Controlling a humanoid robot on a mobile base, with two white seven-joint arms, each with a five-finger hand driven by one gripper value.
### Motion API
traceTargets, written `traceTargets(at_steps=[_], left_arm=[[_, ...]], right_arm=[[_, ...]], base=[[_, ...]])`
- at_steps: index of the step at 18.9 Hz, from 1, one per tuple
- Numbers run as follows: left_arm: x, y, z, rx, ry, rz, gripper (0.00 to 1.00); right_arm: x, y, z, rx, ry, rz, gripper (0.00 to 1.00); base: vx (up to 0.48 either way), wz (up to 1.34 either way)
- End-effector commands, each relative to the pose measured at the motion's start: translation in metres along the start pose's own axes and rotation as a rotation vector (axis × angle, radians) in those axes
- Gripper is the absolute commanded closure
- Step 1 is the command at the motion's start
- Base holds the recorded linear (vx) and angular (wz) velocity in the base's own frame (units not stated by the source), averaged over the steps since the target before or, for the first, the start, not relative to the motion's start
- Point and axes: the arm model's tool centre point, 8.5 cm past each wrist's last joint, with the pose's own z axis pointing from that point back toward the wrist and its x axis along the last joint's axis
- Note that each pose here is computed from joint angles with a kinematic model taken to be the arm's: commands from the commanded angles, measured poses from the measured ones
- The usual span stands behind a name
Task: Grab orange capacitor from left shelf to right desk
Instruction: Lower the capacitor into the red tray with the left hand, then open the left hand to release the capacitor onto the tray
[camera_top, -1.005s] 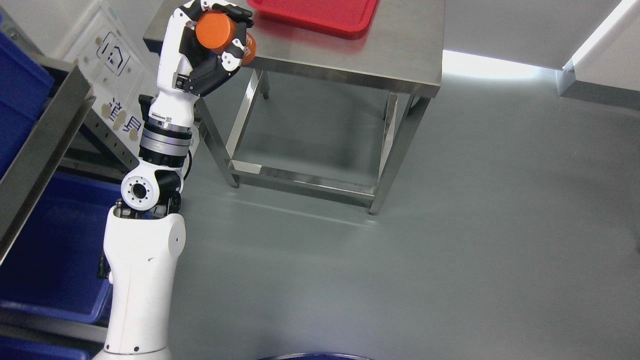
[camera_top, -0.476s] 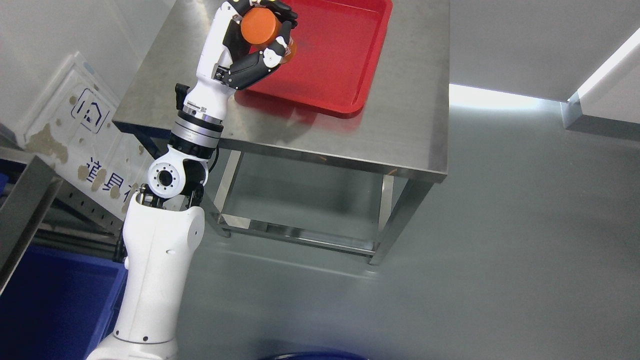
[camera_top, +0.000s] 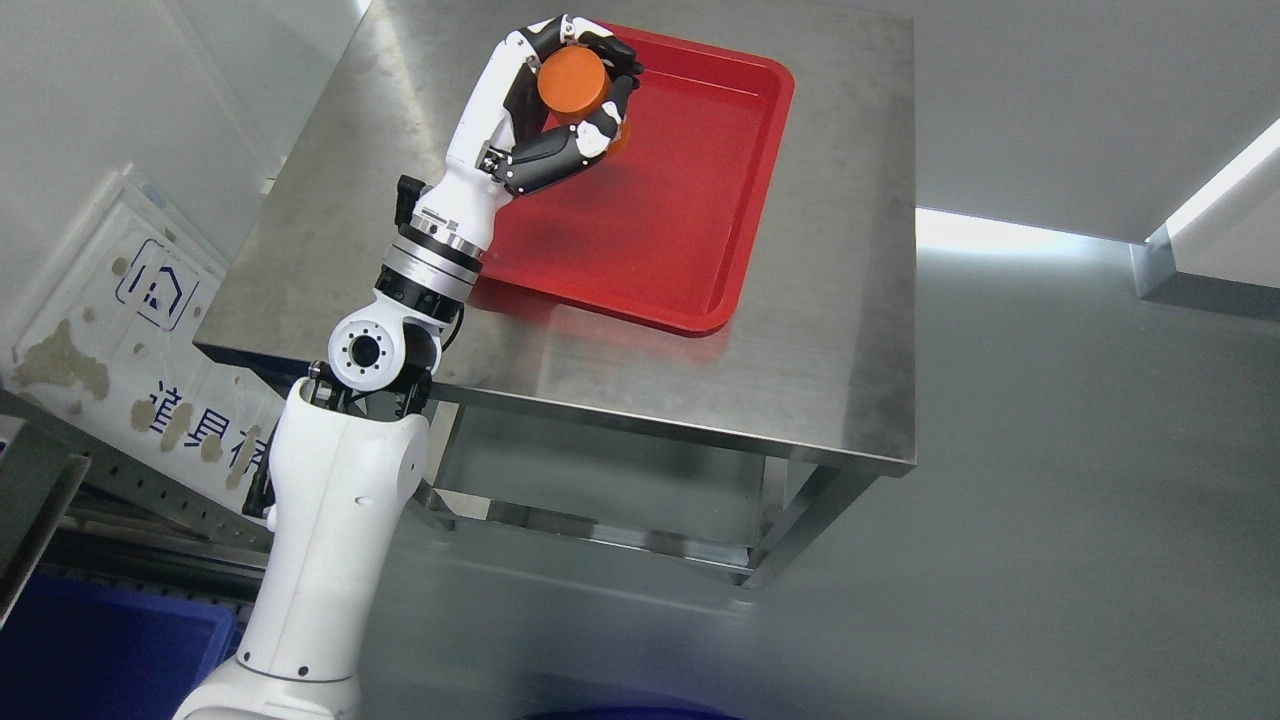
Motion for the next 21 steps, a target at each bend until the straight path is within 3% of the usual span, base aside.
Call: traceTargets(at_steps=[1,7,8,9,11,14,15,21], left_arm=[[-0.039,-0.020,0.006,-0.070,0.121,0.002,0.89],[-0.051,-0.026,0.015,-0.077,0.161,0.015,0.79],[-0.051,-0.025,0.016,-0.074,0.159,0.014,0.67],[-0.050,-0.024,0.014,-0.075,0.155,0.012,0.43],[-0.044,-0.018,0.010,-0.063,0.134,0.004,0.23],[-0.032,-0.002,0.008,-0.021,0.100,-0.011,0.04],[-0.021,0.014,0.008,0.023,0.068,-0.026,0.01],[0.013,0.144,0.063,0.420,0.015,-0.098,0.00]], right_arm=[[0.013,-0.011,0.000,-0.017,-0.035,-0.007,0.00],[0.013,-0.011,0.000,-0.017,-0.035,-0.007,0.00],[0.013,-0.011,0.000,-0.017,-0.035,-0.007,0.00],[0.013,-0.011,0.000,-0.017,-0.035,-0.007,0.00],[0.013,-0.011,0.000,-0.017,-0.035,-0.007,0.00],[0.013,-0.011,0.000,-0.017,-0.035,-0.007,0.00],[0.013,-0.011,0.000,-0.017,-0.035,-0.007,0.00],[0.013,-0.011,0.000,-0.017,-0.035,-0.007,0.00]], base=[[0.158,0.00],[0.100,0.01],[0.072,0.01],[0.054,0.00],[0.027,0.00],[0.000,0.00],[-0.010,0.00],[-0.002,0.00]])
